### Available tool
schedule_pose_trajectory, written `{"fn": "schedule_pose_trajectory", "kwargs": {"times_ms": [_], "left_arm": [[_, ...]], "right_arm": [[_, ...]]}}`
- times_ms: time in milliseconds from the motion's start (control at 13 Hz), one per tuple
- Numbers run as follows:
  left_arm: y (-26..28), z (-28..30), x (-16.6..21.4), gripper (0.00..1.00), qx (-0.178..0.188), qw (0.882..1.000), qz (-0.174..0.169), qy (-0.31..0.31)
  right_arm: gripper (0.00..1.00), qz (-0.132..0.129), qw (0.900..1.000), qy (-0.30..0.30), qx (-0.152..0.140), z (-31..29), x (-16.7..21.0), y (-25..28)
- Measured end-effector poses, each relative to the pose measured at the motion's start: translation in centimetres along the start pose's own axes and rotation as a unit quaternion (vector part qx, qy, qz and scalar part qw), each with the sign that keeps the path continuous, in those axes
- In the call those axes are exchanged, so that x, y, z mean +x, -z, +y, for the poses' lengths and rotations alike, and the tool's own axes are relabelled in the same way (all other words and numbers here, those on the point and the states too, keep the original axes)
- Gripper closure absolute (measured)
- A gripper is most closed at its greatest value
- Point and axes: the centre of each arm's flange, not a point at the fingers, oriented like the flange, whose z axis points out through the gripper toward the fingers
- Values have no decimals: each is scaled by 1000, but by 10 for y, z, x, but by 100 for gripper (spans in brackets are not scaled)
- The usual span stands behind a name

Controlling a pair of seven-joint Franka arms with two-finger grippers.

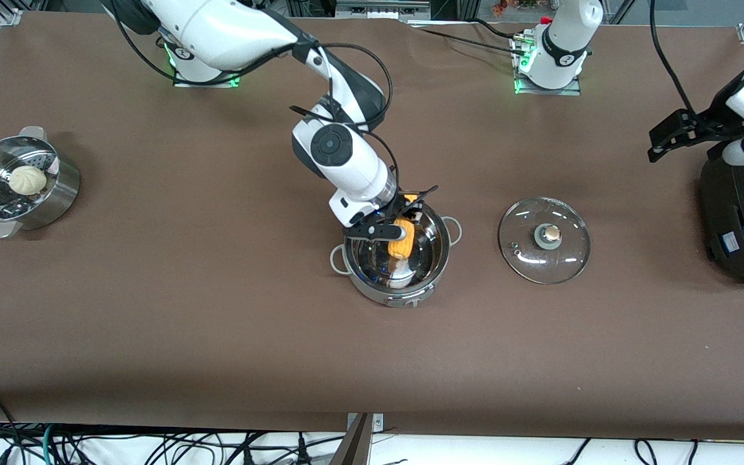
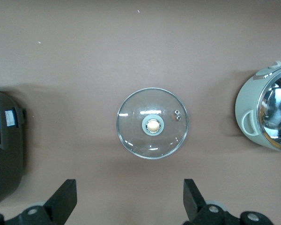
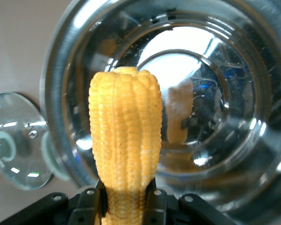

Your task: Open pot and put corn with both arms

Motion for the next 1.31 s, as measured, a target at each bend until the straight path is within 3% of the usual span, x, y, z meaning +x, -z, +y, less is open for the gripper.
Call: {"fn": "schedule_pose_trajectory", "kwargs": {"times_ms": [154, 231, 462, 615, 846, 1077, 1308], "left_arm": [[-7, 5, 2, 0, 0, 1000, -7, -24], [-8, 4, 3, 0, 0, 999, -8, -41], [-8, -6, 3, 0, 0, 998, -8, -56], [-9, -9, 4, 0, 0, 998, -8, -57], [-9, -9, 4, 0, 0, 998, -8, -59], [-9, -9, 4, 0, 0, 998, -8, -59], [-9, -9, 4, 0, 0, 998, -8, -60]], "right_arm": [[68, 5, 1000, -4, 2, 3, 7, -4], [62, 12, 1000, 1, -1, 3, 10, -1], [26, 36, 999, 31, -18, 0, 12, 5], [3, 29, 998, 34, -38, -4, 13, 27], [0, 36, 996, 15, -80, 10, 44, 127], [0, 27, 991, 16, -133, 94, 105, 239], [0, 15, 987, -10, -157, 188, 154, 299]]}}
